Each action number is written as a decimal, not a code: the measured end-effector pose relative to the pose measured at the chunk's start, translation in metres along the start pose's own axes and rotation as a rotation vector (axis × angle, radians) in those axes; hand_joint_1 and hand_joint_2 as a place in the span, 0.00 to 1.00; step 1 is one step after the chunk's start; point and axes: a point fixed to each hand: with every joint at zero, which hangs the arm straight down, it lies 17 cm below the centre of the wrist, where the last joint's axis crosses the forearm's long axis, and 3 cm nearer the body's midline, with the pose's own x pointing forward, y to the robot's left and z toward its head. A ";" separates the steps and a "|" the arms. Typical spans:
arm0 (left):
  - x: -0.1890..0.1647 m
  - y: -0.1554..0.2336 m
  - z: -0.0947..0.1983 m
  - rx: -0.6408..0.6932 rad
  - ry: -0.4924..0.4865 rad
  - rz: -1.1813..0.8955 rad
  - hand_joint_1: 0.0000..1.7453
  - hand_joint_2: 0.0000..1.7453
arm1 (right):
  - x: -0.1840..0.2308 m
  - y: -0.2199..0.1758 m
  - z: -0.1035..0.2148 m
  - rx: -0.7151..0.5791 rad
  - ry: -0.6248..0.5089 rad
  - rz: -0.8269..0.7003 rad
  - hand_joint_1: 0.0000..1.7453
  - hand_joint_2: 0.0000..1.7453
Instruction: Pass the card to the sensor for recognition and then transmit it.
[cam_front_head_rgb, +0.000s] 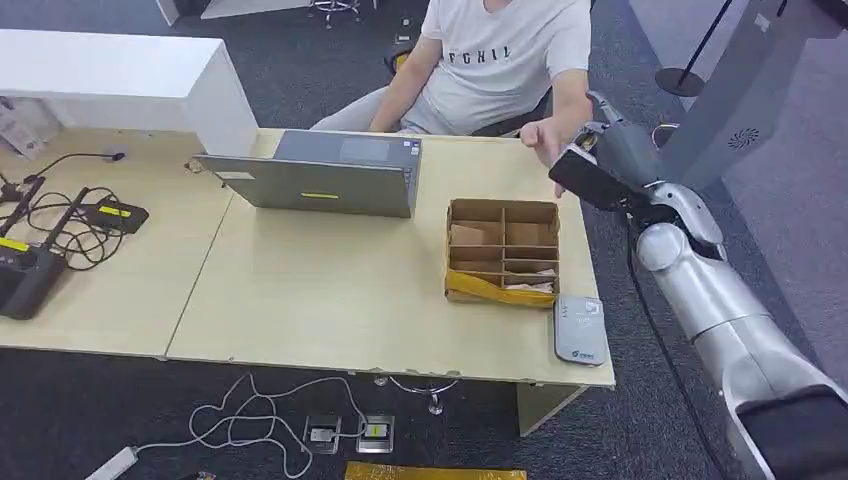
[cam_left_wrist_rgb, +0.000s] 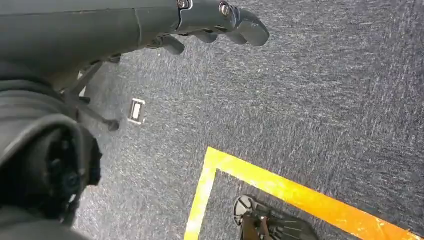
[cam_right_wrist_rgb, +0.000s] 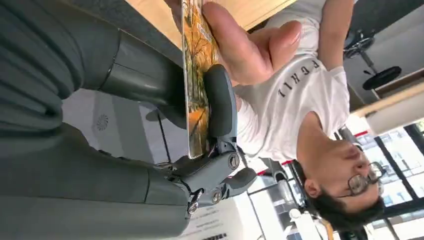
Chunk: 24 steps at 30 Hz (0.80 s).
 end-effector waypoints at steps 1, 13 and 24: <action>0.000 0.000 0.000 -0.001 0.000 0.000 0.00 0.00 | -0.003 0.000 0.000 -0.004 0.006 0.007 0.08 1.00; 0.000 -0.002 0.000 -0.002 0.000 -0.001 0.00 0.00 | -0.015 0.005 0.003 -0.008 0.039 0.020 0.08 1.00; 0.000 -0.001 0.000 0.001 0.000 0.000 0.00 0.00 | -0.020 0.015 0.005 0.025 0.063 0.040 0.00 1.00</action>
